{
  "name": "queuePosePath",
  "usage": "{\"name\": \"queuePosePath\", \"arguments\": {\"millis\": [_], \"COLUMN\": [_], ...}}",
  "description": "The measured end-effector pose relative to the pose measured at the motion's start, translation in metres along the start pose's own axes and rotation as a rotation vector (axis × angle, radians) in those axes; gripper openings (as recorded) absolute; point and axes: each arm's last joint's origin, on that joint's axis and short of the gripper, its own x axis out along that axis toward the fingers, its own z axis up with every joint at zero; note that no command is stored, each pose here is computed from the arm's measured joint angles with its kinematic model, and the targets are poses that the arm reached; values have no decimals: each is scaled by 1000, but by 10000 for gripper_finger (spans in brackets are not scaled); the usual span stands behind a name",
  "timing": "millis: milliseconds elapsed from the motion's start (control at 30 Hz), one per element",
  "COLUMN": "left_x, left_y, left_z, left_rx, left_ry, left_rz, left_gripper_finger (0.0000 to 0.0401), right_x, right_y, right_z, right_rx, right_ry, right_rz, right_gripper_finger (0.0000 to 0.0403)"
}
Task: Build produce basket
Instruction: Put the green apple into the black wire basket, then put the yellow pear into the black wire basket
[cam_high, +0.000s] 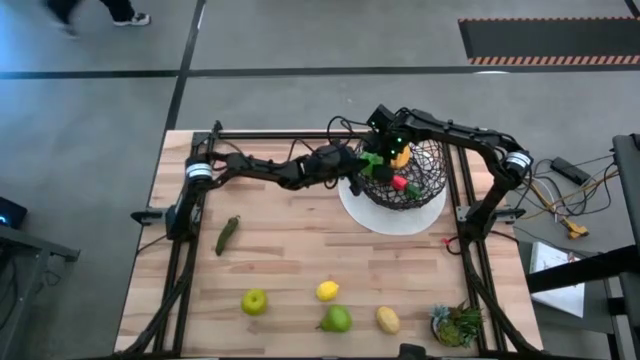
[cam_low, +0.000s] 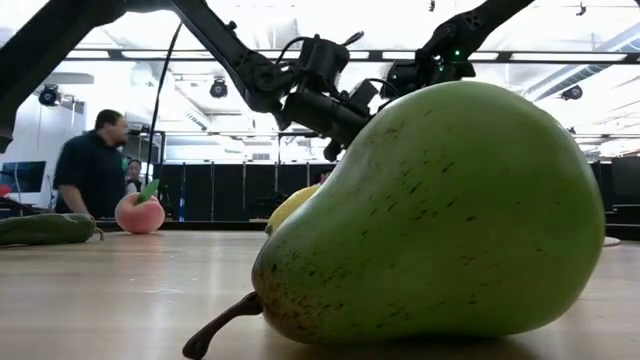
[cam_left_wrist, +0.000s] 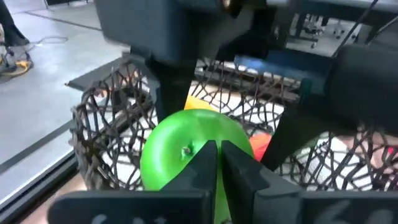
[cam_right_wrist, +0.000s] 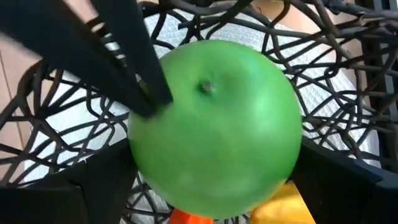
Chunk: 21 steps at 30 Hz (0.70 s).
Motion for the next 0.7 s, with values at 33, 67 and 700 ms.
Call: {"name": "queuePosePath", "arguments": {"millis": [33,67,700], "left_x": [0,0,0], "left_y": [1,2,4], "left_z": [-2,-4,-7], "left_rx": [1,3,10], "left_ry": [16,36,74], "left_rz": [4,6,4], "left_gripper_finger": [3,3,3], "right_x": [-1,-2,-9], "right_y": [0,0,-1], "right_z": [0,0,-1], "right_rx": [-4,-6,38], "right_ry": [0,-3,35], "right_rz": [-1,-4,-141], "right_gripper_finger": [370,370,369]}}
